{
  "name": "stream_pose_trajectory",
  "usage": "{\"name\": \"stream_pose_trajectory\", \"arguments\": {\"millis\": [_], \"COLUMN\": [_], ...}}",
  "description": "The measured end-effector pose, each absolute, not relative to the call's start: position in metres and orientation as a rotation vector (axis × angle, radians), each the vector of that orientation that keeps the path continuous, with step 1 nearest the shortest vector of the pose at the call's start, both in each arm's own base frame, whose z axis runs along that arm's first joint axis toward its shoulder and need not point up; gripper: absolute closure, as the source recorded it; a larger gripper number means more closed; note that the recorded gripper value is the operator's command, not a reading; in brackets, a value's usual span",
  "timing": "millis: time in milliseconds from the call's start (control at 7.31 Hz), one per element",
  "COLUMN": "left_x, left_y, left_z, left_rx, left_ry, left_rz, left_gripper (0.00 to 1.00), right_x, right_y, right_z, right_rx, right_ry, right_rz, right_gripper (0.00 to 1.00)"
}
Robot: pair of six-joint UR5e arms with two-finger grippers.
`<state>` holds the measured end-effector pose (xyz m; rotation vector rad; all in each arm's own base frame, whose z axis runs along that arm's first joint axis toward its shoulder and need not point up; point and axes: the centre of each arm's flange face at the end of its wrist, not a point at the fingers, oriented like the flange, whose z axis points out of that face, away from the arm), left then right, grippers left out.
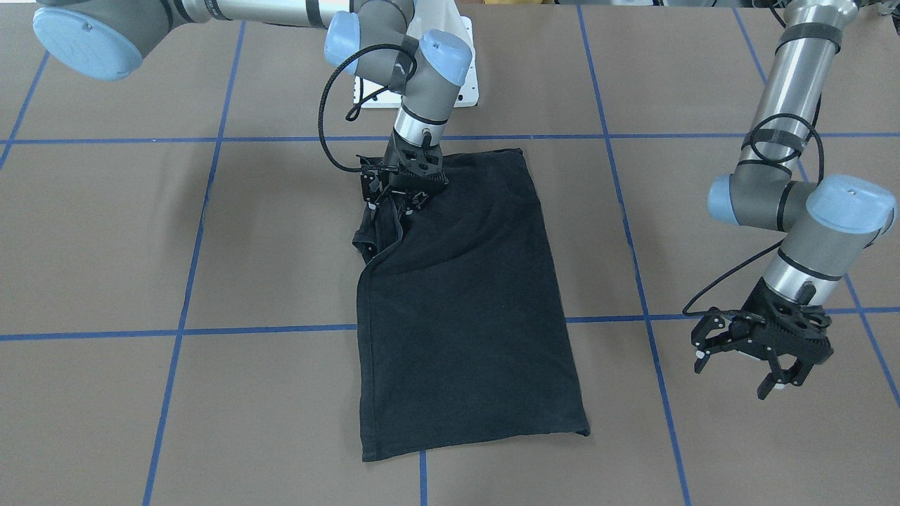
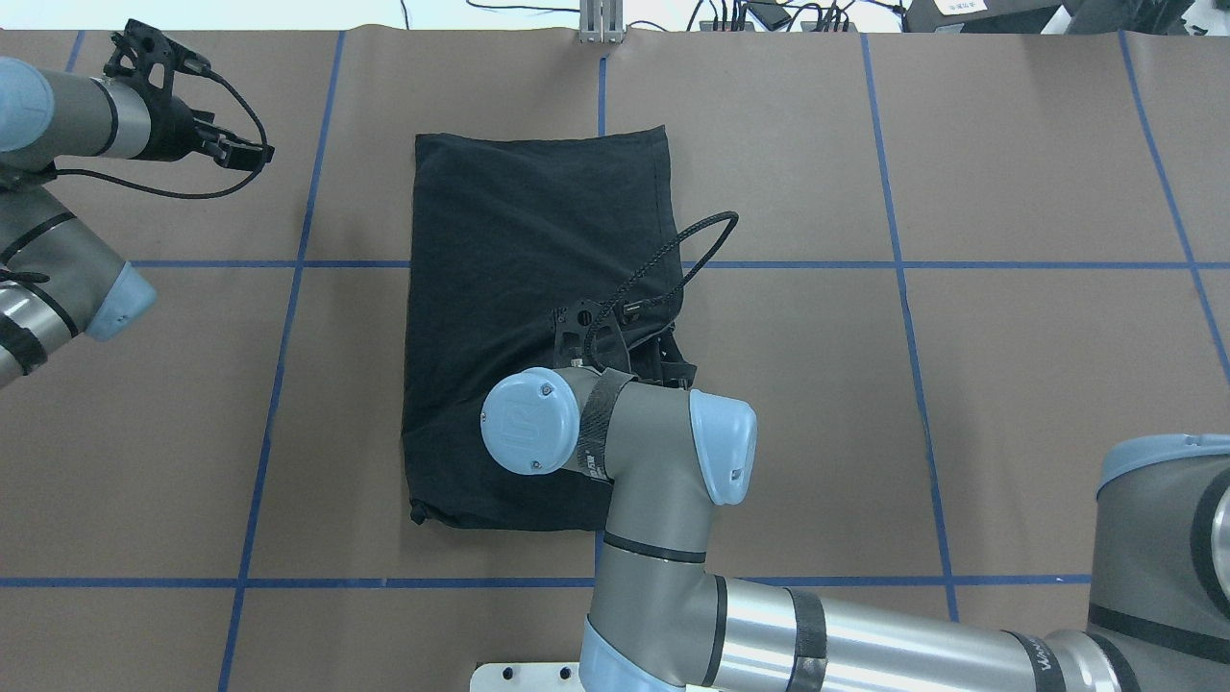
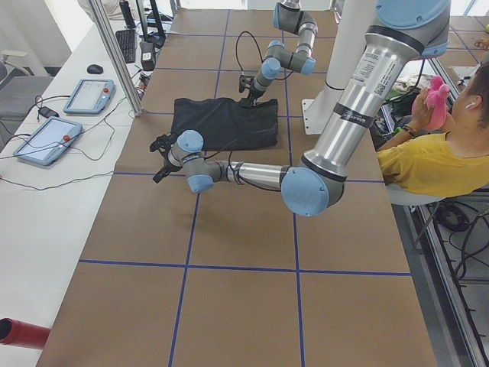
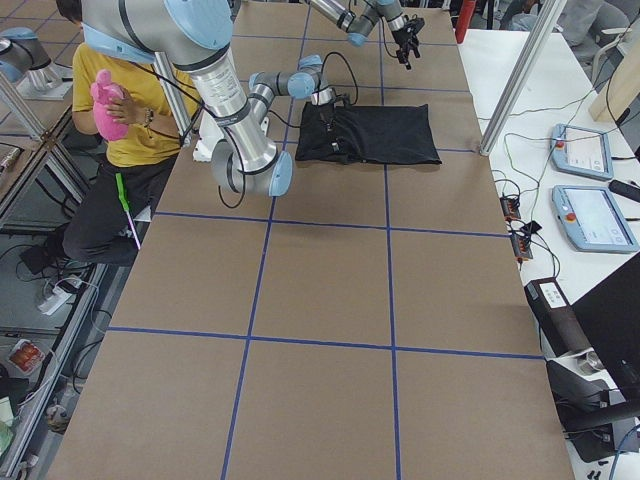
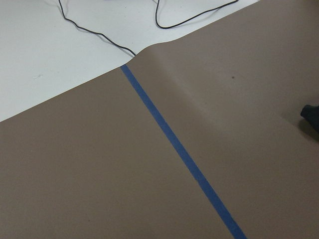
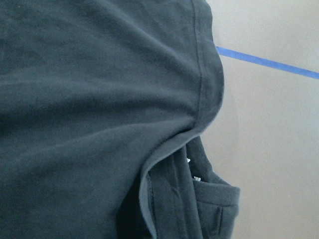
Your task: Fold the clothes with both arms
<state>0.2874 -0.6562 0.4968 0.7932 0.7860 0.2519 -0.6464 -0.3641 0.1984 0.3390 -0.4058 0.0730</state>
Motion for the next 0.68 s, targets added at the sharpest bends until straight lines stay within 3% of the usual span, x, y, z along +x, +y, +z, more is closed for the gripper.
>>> {"name": "stream_pose_trajectory", "arguments": {"millis": [684], "left_x": [0.288], "left_y": [-0.656], "left_z": [0.497], "left_rx": [0.792], "left_ry": [0.786], "left_rz": [0.253], "left_gripper": [0.00], "right_x": [-0.643], "right_y": [-0.366], "right_z": [0.186], "right_rx": [0.346], "right_ry": [-0.423], "right_rz": [0.079], "right_gripper": [1.00]}}
